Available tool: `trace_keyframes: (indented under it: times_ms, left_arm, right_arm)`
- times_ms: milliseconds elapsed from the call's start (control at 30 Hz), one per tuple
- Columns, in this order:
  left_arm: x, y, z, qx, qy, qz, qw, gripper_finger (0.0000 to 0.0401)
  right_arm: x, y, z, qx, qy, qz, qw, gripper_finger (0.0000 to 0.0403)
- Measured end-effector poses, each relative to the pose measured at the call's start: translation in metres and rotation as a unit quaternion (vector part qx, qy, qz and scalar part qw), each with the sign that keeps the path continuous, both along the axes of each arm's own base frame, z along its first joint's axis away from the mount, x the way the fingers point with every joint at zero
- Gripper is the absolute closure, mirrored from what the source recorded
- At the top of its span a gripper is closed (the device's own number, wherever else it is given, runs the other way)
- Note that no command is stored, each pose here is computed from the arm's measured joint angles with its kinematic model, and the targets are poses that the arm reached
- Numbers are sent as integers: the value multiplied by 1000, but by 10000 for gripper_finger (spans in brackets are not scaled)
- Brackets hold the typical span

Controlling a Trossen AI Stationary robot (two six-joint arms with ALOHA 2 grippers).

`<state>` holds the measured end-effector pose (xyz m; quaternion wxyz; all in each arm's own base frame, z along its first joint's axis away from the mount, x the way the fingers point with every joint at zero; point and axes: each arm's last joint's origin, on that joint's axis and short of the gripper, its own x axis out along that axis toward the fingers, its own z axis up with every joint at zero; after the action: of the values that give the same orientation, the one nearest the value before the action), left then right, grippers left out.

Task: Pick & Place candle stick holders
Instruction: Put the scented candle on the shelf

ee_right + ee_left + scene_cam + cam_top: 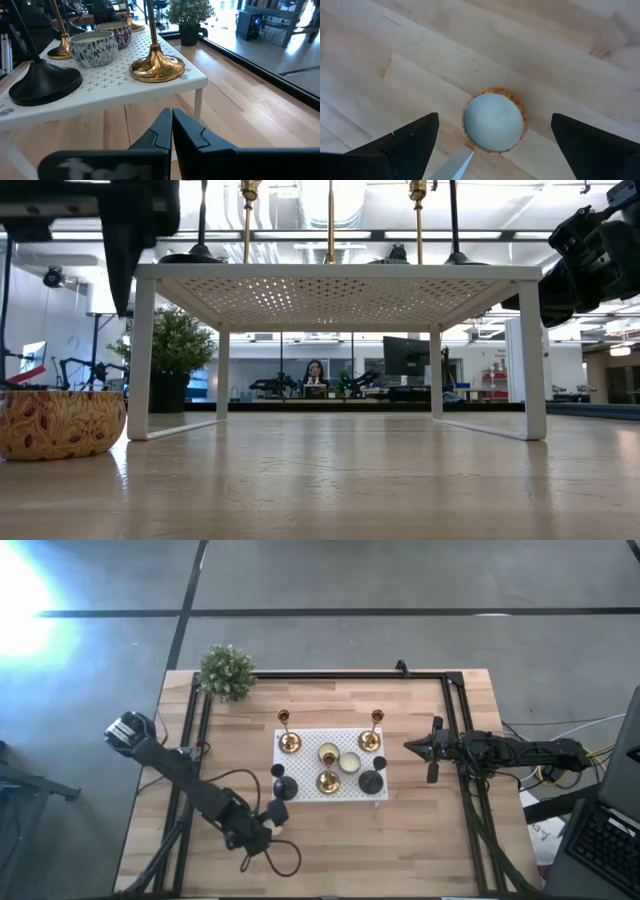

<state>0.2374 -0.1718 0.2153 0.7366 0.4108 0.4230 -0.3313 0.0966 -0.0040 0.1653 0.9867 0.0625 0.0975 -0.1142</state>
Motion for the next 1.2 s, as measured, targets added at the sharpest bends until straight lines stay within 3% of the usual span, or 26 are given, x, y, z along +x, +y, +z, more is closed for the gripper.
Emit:
trace_keyframes:
  times_ms: [567,1200]
  left_arm:
    - [12,1,-28,69,30,-56,996,11]
    - [27,9,-47,62,60,-70,994,11]
  right_arm:
    - [0,0,0,0,0,0,1000,394]
    - [0,0,0,0,0,0,1000,394]
